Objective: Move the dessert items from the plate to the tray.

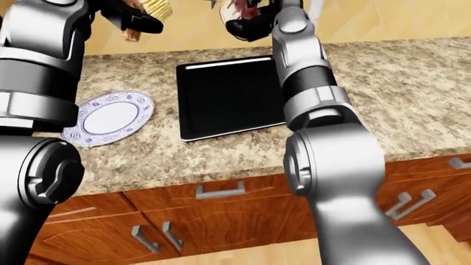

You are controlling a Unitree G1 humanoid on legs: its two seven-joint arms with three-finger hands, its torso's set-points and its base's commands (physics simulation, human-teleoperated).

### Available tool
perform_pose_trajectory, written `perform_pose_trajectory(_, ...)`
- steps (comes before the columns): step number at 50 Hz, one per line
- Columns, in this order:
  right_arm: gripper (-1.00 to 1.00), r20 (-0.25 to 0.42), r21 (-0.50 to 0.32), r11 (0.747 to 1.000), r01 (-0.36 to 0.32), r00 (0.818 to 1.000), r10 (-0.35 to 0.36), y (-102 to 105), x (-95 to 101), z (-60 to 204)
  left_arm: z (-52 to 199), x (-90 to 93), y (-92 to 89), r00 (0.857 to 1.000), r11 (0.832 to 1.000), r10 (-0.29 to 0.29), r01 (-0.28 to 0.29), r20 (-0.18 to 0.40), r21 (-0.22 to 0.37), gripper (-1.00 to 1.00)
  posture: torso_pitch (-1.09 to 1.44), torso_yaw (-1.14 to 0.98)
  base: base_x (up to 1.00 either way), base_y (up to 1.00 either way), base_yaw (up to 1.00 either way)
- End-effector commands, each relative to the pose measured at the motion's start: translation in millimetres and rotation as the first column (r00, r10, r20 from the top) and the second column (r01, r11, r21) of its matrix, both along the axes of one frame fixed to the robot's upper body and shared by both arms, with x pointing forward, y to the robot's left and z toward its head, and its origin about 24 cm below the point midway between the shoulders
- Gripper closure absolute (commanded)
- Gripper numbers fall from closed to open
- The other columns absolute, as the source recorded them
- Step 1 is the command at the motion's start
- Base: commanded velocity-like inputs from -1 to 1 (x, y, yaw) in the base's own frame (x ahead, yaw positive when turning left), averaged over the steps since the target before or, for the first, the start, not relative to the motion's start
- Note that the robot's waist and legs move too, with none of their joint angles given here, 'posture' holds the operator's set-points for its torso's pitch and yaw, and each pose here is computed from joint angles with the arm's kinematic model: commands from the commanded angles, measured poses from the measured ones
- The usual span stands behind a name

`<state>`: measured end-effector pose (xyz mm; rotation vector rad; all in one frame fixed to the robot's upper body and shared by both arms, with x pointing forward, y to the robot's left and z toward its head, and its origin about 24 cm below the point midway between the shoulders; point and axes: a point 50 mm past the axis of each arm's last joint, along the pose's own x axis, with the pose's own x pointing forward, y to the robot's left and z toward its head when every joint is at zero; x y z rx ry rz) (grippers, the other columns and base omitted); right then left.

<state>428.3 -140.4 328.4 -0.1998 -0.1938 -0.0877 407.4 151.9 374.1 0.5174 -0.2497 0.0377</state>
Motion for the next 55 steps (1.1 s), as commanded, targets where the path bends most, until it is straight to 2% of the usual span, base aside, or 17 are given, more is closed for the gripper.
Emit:
perform_pose_trajectory(1,1.0,0.089,0.019,0.999,-0.028,0.996,0.026,3,-6.5,27,25,-10.0,-0.4,0.996,1.0,-0.001,0.001,0.094,-0.001,1.0,0.0,0.0,0.0,0.0,0.0)
perform_pose_trajectory(8,1.0,0.088,0.01,0.999,-0.032,0.996,0.031,4,-6.4,27,25,-9.5,-0.6,0.996,1.0,0.0,0.0,0.094,0.003,1.0,0.0,0.0,0.34,-0.07,0.0)
perform_pose_trajectory(14,1.0,0.098,-0.002,1.0,-0.007,0.995,0.007,3,-6.6,27,25,-10.2,-0.3,0.995,1.0,0.001,-0.001,0.095,0.002,1.0,0.0,0.0,0.15,-0.09,0.0)
perform_pose_trajectory(15,1.0,0.096,0.028,0.999,-0.024,0.995,0.022,3,-6.6,28,25,-10.1,-0.5,0.995,1.0,0.0,0.0,0.095,0.004,1.0,0.0,0.0,0.0,0.0,0.0)
perform_pose_trajectory(23,1.0,0.096,0.044,0.998,-0.038,0.995,0.033,3,-6.9,28,25,-10.1,-1.1,0.995,1.0,0.0,-0.001,0.096,0.006,1.0,0.0,0.0,0.03,-0.65,0.0)
perform_pose_trajectory(24,1.0,0.095,-0.009,1.0,0.0,0.995,0.0,3,-6.6,27,25,-10.3,-1.1,0.995,1.0,-0.001,0.0,0.097,0.006,1.0,0.0,0.0,0.0,0.0,0.0)
perform_pose_trajectory(25,1.0,0.095,0.023,1.0,-0.018,0.995,0.016,4,-6.6,27,25,-10.2,-0.9,0.995,1.0,0.0,0.0,0.096,0.008,1.0,0.0,0.0,0.0,0.0,0.0)
perform_pose_trajectory(32,1.0,0.095,0.002,1.0,-0.016,0.995,0.015,5,-6.4,26,24,-9.7,-1.2,0.995,1.0,0.0,-0.001,0.095,0.006,1.0,0.0,0.0,0.0,0.0,0.0)
perform_pose_trajectory(43,1.0,0.054,-0.063,0.998,-0.013,0.998,0.017,11,-3.7,16,20,-7.1,-2.1,0.997,1.0,-0.004,0.003,0.079,0.021,1.0,0.0,0.0,0.0,0.0,0.0)
perform_pose_trajectory(47,1.0,0.038,-0.067,0.998,-0.012,0.999,0.015,12,-2.9,12,8,-1.7,-5.0,0.999,0.998,-0.014,0.011,0.047,0.059,1.0,0.0,0.0,0.0,0.0,0.0)
perform_pose_trajectory(51,1.0,0.021,-0.07,0.998,-0.008,1.0,0.009,13,-2.1,9,0,3.3,-9.9,0.999,0.997,-0.018,0.015,0.028,0.072,1.0,0.0,0.0,0.0,0.0,0.0)
perform_pose_trajectory(52,1.0,0.006,-0.067,0.997,-0.024,1.0,0.025,14,-1.7,7,-2,4.5,-11.3,1.0,0.997,-0.019,0.018,0.022,0.071,1.0,0.0,0.0,0.0,0.0,0.0)
perform_pose_trajectory(55,1.0,-0.028,-0.095,0.995,-0.015,1.0,0.012,14,-0.6,2,-9,7.4,-16.2,1.0,0.995,-0.025,0.025,0.005,0.093,1.0,0.0,0.0,0.0,0.0,0.0)
